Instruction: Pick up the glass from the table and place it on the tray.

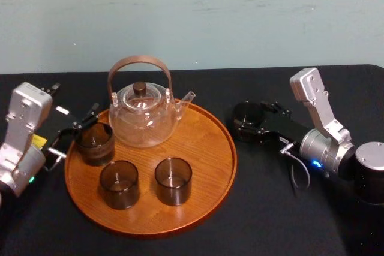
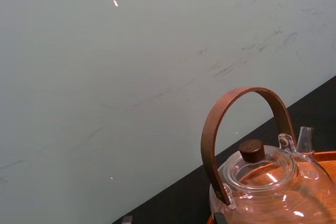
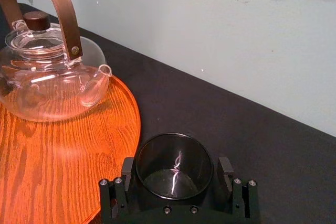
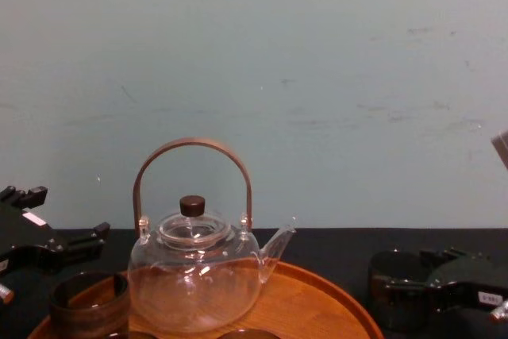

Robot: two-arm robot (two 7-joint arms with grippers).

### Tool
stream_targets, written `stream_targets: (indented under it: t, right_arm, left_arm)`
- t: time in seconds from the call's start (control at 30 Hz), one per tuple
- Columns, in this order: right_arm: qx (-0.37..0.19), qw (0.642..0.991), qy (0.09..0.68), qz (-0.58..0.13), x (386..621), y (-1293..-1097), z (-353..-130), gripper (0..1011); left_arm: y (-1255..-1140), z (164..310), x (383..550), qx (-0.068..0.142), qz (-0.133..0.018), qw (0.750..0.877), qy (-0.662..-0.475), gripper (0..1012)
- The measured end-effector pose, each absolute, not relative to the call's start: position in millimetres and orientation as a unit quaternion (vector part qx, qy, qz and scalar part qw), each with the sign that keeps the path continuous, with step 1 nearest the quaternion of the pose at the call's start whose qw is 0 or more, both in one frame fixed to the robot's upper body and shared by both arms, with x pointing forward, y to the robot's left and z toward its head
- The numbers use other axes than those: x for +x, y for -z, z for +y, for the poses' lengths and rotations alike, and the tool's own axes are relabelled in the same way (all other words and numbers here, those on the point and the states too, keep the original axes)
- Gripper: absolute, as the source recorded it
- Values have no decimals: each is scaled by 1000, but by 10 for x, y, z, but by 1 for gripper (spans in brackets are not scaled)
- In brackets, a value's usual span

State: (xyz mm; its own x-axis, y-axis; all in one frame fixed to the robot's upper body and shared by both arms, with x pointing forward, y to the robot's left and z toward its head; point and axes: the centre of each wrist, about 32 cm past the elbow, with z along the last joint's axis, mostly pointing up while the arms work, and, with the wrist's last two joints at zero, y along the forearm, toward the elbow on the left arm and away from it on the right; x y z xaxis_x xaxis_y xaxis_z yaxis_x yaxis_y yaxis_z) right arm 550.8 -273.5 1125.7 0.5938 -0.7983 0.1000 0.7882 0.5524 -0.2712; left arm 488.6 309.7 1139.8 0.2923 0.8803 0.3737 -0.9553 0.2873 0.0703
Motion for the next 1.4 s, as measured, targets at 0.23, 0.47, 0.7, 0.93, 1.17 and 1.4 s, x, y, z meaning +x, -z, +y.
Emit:
stream_targets:
  t: [0.23,0.47,0.7,0.93,1.17,1.4]
  right_arm:
    - [-147,881,449,16,5519,-11254,-2732,1002]
    - [-146,881,450,16,5517,-11256,-2734,1002]
    - [-145,883,447,22,5522,-11245,-2739,1002]
    - [-148,882,445,31,5535,-11229,-2732,1002]
    - [-149,882,446,32,5535,-11229,-2732,1002]
    - [-149,882,445,31,5535,-11230,-2735,1002]
  left_arm:
    - [-11398,3097,4886,141,-132,791,-580,1001]
    - [-11398,3097,4886,142,-132,791,-580,1001]
    - [-11398,3097,4886,141,-132,791,-580,1001]
    - [-11398,3097,4886,141,-132,791,-580,1001]
    - [-11398,3097,4886,142,-132,791,-580,1002]
    - [-11398,3097,4886,141,-132,791,-580,1001]
